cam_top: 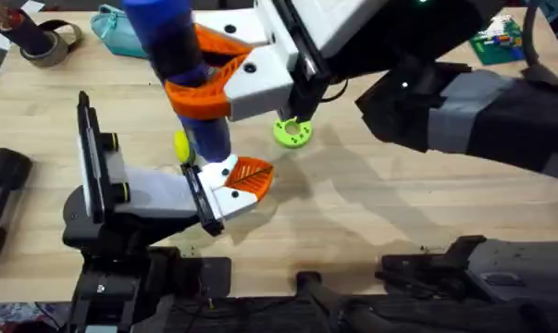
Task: Pick up the gripper from the table and insert it into the empty holder that is missing its gripper. Then pick up a screw, insert it into the mounting hole, and use the screwdriver to tighten it. Finally, clean up the table by picking up the vegetable and placing it into the bucket.
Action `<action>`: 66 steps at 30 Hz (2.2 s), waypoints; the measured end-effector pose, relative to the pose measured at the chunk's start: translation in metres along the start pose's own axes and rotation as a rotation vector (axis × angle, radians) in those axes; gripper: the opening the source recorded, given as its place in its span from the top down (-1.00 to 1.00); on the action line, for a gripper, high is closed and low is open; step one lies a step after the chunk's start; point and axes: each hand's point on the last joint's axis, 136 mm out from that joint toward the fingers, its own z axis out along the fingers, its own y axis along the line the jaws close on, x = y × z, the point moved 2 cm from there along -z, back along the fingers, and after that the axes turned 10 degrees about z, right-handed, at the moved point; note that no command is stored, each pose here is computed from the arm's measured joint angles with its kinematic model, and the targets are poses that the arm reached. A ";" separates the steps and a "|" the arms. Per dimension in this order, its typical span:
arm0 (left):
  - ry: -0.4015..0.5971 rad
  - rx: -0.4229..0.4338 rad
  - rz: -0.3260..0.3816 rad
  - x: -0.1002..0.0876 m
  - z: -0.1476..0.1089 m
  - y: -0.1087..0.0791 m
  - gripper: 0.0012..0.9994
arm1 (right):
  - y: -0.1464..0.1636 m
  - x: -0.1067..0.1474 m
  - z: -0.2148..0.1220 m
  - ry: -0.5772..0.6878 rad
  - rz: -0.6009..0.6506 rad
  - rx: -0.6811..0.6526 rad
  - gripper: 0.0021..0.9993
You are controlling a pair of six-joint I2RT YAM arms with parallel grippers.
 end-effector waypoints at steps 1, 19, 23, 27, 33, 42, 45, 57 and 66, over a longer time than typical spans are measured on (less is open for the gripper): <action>0.000 0.000 0.000 0.000 0.000 0.000 0.98 | 0.000 0.000 0.000 0.000 0.000 0.000 0.91; 0.000 0.000 0.001 0.000 0.000 0.000 0.98 | -0.002 0.005 0.000 0.012 0.029 0.005 0.91; 0.000 0.000 0.000 0.000 0.000 0.000 0.98 | -0.002 0.005 0.000 0.012 0.029 0.005 0.91; 0.000 0.000 0.000 0.000 0.000 0.000 0.98 | -0.002 0.006 -0.001 0.013 0.032 0.006 0.91; 0.000 0.000 0.000 0.000 0.000 0.000 0.98 | -0.002 0.015 -0.002 0.021 0.054 0.012 0.91; 0.000 0.000 0.001 0.000 0.000 0.000 0.98 | -0.001 0.014 -0.002 0.015 0.044 0.011 0.91; 0.000 0.000 0.000 0.000 0.000 0.000 0.98 | 0.000 0.013 -0.001 0.011 0.032 0.006 0.91; 0.000 0.000 0.000 0.000 0.000 0.000 0.98 | 0.001 0.014 -0.001 0.012 0.036 0.004 0.91; 0.000 0.000 0.000 0.000 0.000 0.000 0.98 | 0.001 0.015 -0.001 0.014 0.039 0.005 0.91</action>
